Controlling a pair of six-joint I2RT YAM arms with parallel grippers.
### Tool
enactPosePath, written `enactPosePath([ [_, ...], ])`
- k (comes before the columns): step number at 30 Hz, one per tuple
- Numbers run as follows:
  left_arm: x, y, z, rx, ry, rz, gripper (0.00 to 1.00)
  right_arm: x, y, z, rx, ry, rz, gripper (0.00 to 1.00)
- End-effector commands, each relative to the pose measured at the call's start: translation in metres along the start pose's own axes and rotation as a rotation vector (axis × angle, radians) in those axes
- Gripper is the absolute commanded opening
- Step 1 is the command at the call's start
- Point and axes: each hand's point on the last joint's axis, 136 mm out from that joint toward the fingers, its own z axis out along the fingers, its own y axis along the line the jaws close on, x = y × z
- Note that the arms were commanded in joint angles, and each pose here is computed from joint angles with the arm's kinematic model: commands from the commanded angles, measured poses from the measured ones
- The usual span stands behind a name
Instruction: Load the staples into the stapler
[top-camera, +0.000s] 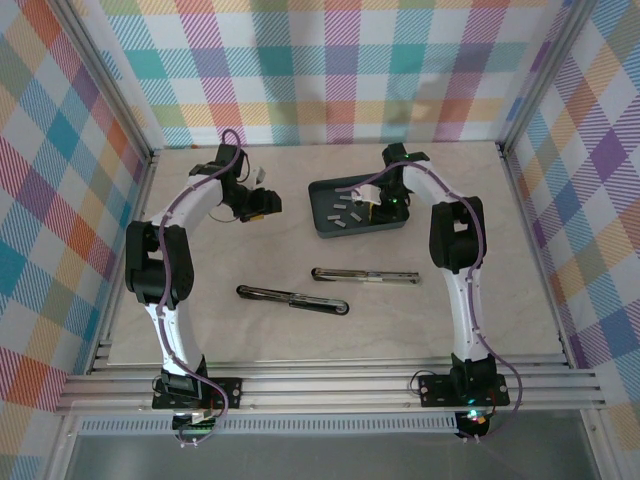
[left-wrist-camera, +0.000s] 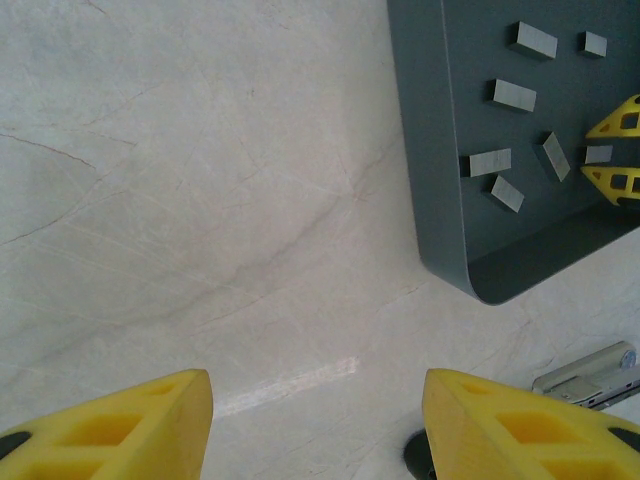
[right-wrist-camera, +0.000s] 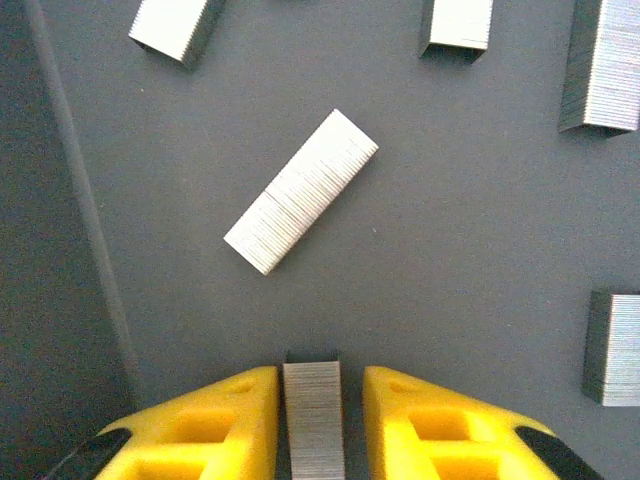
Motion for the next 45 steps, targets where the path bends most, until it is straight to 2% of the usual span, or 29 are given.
enactPosePath([
  [1,-0.002,-0.005,-0.004,0.014,0.015,-0.001,0.59,-0.001,0.004,0.008,-0.033,-0.003,-0.015,0.26],
  [12,-0.004,-0.005,-0.005,0.01,0.011,-0.003,0.58,-0.005,-0.004,0.003,0.0,-0.013,-0.007,0.21],
  [24,0.0,-0.019,-0.02,0.019,-0.017,0.028,0.58,-0.03,-0.01,-0.046,0.096,-0.082,-0.013,0.21],
  [34,0.014,-0.026,-0.036,0.02,-0.052,0.056,0.59,-0.042,0.005,-0.081,0.145,-0.117,-0.011,0.21],
  [40,0.02,-0.026,-0.039,0.021,-0.063,0.062,0.58,-0.026,0.009,-0.074,0.132,-0.03,-0.022,0.27],
  [45,0.02,-0.023,-0.034,0.016,-0.053,0.057,0.59,-0.022,0.0,-0.059,0.095,-0.014,0.003,0.33],
])
